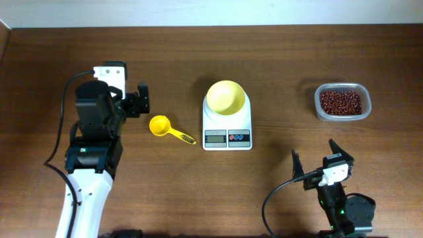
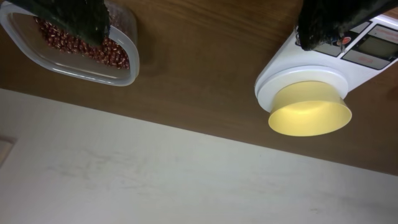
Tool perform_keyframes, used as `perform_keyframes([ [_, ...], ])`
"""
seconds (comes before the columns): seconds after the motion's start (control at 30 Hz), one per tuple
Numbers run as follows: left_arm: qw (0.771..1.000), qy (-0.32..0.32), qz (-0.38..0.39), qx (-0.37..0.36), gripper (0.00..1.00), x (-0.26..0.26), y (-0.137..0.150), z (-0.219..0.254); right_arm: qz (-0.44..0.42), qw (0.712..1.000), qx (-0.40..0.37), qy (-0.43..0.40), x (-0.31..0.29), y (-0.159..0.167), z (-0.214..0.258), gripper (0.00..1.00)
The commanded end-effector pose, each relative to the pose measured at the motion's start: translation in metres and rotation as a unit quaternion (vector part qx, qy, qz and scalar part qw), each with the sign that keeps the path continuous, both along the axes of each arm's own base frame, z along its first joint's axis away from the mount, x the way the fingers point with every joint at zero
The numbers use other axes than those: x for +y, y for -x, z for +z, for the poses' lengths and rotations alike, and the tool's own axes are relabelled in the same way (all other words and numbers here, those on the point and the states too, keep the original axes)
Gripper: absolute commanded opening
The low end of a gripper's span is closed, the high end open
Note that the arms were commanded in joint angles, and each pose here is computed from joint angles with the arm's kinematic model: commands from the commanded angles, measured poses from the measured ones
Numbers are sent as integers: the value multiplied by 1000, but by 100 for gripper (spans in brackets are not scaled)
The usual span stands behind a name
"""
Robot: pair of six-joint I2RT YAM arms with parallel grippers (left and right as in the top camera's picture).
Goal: Scoop item into bowl and weigh 50g on scale
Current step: 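Move the left gripper forward above the yellow scoop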
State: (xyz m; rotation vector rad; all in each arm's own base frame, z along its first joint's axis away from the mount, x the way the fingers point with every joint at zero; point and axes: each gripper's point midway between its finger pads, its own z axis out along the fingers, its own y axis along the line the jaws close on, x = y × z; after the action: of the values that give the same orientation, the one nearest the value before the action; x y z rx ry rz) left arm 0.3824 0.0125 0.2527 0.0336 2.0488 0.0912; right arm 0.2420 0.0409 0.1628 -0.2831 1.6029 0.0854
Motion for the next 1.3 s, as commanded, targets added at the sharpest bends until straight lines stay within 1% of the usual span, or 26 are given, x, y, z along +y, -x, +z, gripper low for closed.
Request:
perform_keyframes([
  [0.0, 998, 25, -60, -14, 99, -21, -4, 12, 2, 1000, 5, -4, 1, 0, -4, 99],
  [0.07, 996, 35, -81, -12, 99, -29, -3, 11, 2, 1000, 5, -4, 1, 0, -4, 99],
  [0.27, 995, 40, -87, 2, 99, -31, 1, 5, 2, 1000, 5, -4, 1, 0, -4, 99],
  [0.4, 987, 71, -141, 14, 99, -52, 6, 2, 2, 1000, 5, -4, 1, 0, -4, 99],
  [0.5, 984, 80, -156, 19, 99, -59, 8, -1, 2, 1000, 5, -4, 1, 0, -4, 99],
  [0.73, 985, 93, -147, 11, 99, -58, 5, 3, 2, 1000, 5, -4, 1, 0, -4, 99],
  [0.83, 984, 105, -141, -4, 99, -58, 1, 12, 2, 1000, 5, -4, 1, 0, -4, 99],
  [1.13, 984, 111, -135, -38, 99, -56, -5, 45, 2, 1000, 5, -4, 1, 0, -4, 99],
  [1.27, 984, 117, -128, -52, 95, -55, -8, 60, 2, 1000, 5, -4, 1, 0, -4, 99],
])
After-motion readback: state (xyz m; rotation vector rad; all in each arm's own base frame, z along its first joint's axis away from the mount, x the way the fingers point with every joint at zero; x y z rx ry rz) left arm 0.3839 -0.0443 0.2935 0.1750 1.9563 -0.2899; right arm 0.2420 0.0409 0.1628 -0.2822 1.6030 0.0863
